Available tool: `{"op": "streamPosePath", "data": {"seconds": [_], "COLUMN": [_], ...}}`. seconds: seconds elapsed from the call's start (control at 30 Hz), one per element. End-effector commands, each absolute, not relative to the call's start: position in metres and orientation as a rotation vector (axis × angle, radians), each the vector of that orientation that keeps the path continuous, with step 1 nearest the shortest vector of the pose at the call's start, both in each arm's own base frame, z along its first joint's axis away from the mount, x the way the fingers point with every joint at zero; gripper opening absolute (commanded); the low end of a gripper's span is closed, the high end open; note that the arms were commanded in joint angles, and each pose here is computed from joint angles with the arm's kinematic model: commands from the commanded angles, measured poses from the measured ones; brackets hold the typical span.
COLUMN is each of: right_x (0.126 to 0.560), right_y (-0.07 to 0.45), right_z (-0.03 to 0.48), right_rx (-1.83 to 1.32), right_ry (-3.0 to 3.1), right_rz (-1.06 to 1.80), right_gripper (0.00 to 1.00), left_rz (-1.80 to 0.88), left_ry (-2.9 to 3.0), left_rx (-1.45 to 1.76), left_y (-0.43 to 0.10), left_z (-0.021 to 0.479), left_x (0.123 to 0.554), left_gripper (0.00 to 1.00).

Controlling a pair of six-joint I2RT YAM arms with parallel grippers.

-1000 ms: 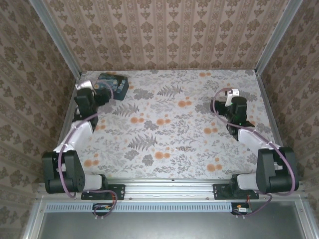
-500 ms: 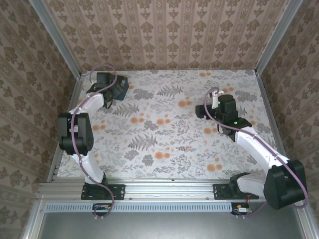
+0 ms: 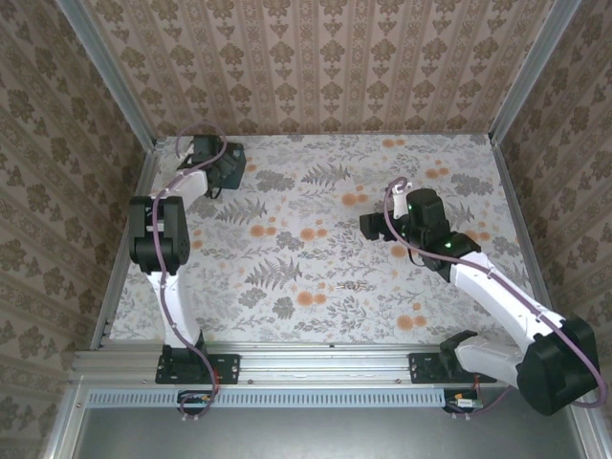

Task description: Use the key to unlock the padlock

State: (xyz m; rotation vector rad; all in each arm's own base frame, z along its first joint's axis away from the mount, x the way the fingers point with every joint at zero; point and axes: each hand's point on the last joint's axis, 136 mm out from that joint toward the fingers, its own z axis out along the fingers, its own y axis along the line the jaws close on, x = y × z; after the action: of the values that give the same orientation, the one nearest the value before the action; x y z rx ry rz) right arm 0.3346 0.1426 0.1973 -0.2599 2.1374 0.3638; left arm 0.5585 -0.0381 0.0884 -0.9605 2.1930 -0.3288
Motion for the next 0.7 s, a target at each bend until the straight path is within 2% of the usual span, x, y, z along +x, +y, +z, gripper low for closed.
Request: {"op": "streamPosePath", "data": {"seconds": [0.0,0.2,0.37,0.53,0.67], "right_x": [0.326,0.323,0.321,0.319,0.319], "right_y": [0.15,0.153,0.154,0.153,0.152], "right_z": [0.206,0.213,0.217,0.218,0.213], "right_rx": [-0.282,-0.295,-0.299,-0.284,-0.268], "right_ry": [2.138,2.14,2.143,2.15,2.164], "right_rz": [0.41,0.438,0.448,0.455,0.456], "right_gripper": [0.93,0.93,0.94,0.94,0.94], "left_rz": [-0.383,-0.507,-0.56,-0.632,-0.652], "left_ry": [2.252,2.461,2.571,2.706,2.812], "left_rx": [-0.96,-0.896,-0.814,-0.559,-0.363], "left_y": [-0.051,-0.085,-0.104,-0.156,-0.203], "left_z": [0.073,0.043,0.039,0.045,0.04], "left_x": [0.553,0.508,0.473,0.437,0.39], "left_gripper": [0.9,0.86,0.86,0.86,0.86]}}
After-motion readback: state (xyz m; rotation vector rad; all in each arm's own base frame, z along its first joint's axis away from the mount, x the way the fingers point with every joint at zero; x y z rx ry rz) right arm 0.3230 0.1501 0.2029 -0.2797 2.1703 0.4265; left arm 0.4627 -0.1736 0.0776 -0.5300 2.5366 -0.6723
